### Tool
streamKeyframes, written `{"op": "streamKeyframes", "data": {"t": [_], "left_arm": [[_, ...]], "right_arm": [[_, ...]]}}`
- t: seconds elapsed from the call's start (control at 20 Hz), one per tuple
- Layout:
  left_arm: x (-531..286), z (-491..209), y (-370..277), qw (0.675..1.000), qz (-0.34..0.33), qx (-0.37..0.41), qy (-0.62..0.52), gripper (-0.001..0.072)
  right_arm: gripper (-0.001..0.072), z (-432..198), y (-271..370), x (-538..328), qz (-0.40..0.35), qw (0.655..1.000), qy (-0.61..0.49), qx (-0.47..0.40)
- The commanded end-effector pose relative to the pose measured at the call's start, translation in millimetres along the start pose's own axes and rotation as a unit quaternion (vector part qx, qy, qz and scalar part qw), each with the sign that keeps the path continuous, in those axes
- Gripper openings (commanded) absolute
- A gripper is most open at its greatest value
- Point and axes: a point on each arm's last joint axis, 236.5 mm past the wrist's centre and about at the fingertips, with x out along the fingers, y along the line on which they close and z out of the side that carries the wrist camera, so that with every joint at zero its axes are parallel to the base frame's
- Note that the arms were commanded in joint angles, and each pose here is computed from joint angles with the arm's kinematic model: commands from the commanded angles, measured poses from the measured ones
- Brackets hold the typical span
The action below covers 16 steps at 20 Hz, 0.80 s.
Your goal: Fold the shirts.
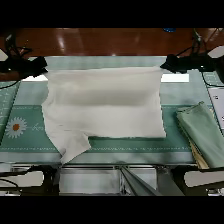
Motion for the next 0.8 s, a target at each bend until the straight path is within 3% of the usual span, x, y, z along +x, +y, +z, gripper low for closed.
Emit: {"op": "streamKeyframes", "data": {"t": [0.0,0.35,0.75], "left_arm": [[27.2,-10.7,1.0,0.999,-0.004,-0.016,0.033,0.0018],[-10.4,-70.7,16.4,0.981,0.001,0.098,0.170,0.0018],[16.3,-147.6,50.0,0.958,0.027,0.078,0.274,0.0018]], "right_arm": [[0.0019,-7.6,-17.2,34.3,0.014,0.998,0.050,0.023],[0.0019,-42.4,-39.8,-30.5,-0.002,0.991,0.132,0.007],[0.0019,-145.2,-64.0,-3.1,-0.008,0.969,0.239,0.069]]}}
